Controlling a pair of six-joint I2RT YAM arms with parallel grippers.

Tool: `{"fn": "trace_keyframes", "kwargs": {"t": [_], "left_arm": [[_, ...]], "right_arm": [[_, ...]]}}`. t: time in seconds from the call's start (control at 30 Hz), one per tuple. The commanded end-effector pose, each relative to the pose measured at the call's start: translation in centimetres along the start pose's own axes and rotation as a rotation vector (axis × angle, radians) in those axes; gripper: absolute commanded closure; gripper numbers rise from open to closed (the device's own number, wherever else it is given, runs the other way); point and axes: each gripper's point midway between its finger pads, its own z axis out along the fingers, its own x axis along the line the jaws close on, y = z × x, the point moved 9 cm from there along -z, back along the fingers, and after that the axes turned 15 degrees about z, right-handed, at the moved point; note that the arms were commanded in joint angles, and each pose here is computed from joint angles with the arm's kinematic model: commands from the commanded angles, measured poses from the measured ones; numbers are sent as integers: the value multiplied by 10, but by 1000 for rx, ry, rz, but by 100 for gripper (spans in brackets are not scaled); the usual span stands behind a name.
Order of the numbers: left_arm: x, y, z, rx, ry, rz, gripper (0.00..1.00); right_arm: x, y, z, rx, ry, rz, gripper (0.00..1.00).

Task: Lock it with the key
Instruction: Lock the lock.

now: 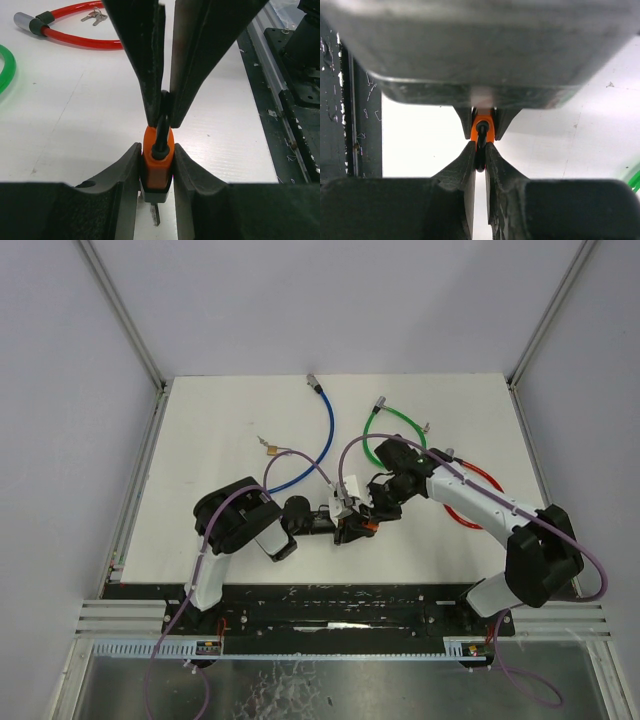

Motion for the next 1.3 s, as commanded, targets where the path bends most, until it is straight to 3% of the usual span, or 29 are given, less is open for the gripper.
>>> {"fn": "trace_keyframes", "kwargs": {"t": [0.0, 0.1, 0.4, 1.27], "left_arm": [[5, 9, 2, -66, 9, 71, 100], [6, 10, 2, -68, 10, 68, 100], [5, 11, 2, -73, 0, 64, 100], [13, -2, -12, -35, 37, 38, 100]], "right_arm": [[4, 6, -6, -90, 20, -31, 85], [5, 8, -12, -114, 0, -43, 93], [1, -8, 4, -28, 36, -33, 100], [-7, -58, 54, 260, 203, 85, 100]]}}
